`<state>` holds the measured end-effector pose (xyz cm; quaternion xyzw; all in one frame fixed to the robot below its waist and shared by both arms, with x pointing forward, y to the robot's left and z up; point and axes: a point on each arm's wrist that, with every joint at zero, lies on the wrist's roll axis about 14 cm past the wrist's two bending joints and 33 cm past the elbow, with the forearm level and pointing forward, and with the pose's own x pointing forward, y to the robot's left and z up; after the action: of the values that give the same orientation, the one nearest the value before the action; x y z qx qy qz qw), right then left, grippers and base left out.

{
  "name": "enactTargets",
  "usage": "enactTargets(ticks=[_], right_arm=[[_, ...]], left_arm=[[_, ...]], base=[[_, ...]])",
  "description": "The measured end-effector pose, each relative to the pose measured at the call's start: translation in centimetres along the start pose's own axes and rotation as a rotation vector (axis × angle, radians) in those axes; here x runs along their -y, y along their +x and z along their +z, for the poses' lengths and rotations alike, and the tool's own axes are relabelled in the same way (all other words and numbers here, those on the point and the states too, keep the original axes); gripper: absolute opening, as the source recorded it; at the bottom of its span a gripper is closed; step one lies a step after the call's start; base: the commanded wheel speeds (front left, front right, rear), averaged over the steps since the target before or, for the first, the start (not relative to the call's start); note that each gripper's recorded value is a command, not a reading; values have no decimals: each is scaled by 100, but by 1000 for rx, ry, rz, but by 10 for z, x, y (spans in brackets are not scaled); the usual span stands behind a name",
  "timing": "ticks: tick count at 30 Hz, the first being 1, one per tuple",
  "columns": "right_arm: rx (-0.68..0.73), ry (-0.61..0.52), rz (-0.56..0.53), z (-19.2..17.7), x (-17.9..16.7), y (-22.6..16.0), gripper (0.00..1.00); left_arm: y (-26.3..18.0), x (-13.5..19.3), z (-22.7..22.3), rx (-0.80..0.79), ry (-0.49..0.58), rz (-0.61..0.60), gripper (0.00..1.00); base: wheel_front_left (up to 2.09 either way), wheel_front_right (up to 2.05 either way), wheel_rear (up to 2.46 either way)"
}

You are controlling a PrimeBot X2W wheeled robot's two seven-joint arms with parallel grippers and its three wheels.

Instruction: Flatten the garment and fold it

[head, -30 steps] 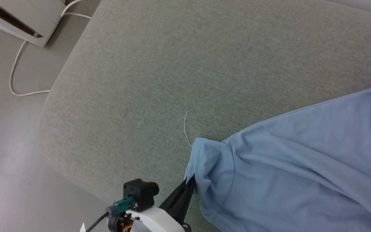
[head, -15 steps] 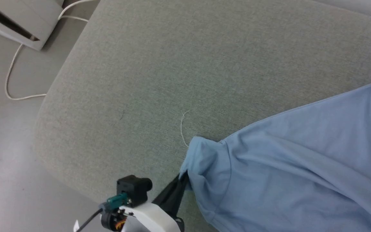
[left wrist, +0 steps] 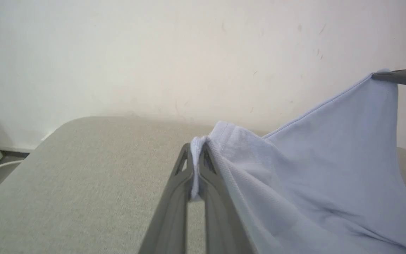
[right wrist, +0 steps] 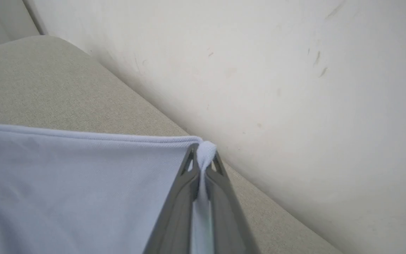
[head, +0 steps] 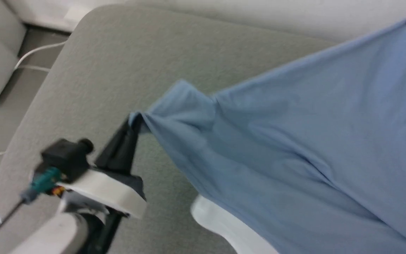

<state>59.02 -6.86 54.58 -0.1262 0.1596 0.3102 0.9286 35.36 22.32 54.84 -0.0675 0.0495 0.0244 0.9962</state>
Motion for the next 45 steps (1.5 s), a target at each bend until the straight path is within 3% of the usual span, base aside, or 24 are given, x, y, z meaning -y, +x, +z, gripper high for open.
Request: enactTargets(ticks=[14,21,26,30,37,45], right_arm=[[463,-108,-218,138,40,-174,0],[602,-142,-333,174,46,-260,0],[622,-163,-405,179,51,-297,0],[624,-174,-444,181,59,-307,0],[625,-176,-512,180,97,-287,0],[685,-153,-573,191,156,-220,0]], left_arm=[[7,41,179,534,126,-182,0],[-14,65,255,762,134,-260,0],[-20,81,295,862,127,-311,0],[-7,93,312,875,139,-352,0],[54,110,328,847,147,-386,0],[158,128,348,849,123,-358,0]], base=[[0,0,0],[0,0,0],[0,0,0],[0,0,0],[0,0,0],[0,0,0]])
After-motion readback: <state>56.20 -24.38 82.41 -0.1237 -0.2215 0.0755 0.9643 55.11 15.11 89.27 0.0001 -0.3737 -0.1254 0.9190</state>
